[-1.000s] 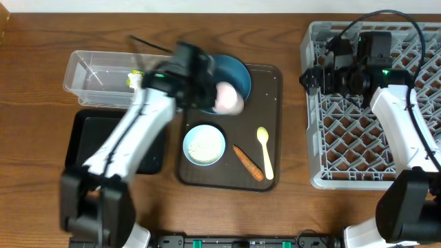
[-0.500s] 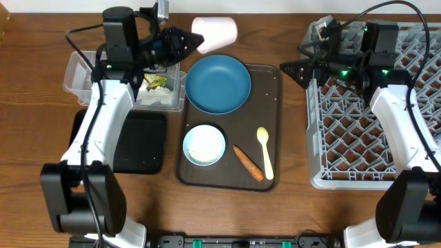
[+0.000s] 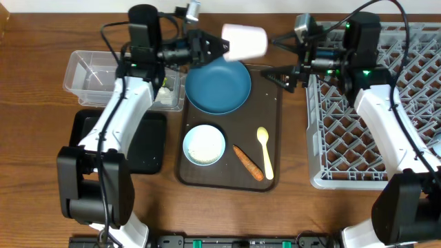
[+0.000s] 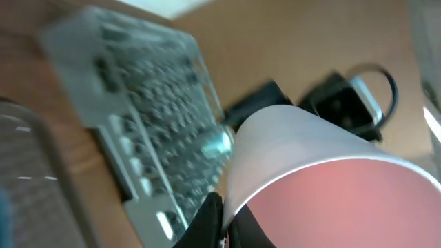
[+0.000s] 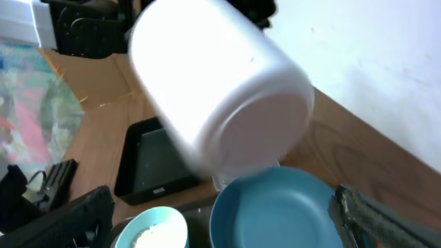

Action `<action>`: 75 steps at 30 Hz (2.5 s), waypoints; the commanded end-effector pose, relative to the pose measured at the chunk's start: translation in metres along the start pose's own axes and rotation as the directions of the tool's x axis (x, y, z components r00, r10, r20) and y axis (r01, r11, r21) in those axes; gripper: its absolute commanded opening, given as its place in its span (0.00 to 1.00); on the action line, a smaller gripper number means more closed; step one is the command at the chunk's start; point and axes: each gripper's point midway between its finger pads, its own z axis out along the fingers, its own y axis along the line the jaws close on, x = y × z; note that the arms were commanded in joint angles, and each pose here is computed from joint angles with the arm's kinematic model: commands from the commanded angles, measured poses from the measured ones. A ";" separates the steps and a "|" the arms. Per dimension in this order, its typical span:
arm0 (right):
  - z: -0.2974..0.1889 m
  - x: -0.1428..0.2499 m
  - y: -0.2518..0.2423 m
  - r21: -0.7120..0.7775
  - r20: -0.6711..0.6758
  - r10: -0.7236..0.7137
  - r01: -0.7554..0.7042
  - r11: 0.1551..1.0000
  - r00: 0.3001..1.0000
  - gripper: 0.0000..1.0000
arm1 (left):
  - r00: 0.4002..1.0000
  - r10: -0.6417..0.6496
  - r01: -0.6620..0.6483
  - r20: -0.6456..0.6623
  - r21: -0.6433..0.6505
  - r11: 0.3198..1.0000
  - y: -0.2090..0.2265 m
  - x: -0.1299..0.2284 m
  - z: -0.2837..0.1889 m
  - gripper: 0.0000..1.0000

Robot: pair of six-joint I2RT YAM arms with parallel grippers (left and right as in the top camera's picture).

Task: Sort waste into correct bins and load items into the dishwasher rack
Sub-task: 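Lift the pink-and-white cup with the left gripper toward the right gripper, then grasp the cup with the right gripper and open the left gripper, then carry the cup with the right gripper and set it in the rack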

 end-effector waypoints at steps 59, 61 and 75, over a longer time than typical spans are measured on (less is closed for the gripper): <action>0.014 -0.042 0.051 -0.222 0.166 -0.324 0.356 0.908 0.931 0.55 | 0.987 0.080 -0.060 -0.141 0.139 0.988 -0.028 0.023 0.002 0.17; 0.014 -0.042 0.051 -0.223 0.165 -0.323 0.354 0.908 0.932 0.53 | 0.987 0.080 -0.060 -0.141 0.139 0.988 -0.028 0.023 0.002 0.27; 0.015 -0.013 -0.012 0.087 0.005 -0.024 0.023 0.996 1.000 0.39 | 0.998 0.055 -0.055 -0.003 -0.074 0.996 0.028 0.008 -0.014 0.38</action>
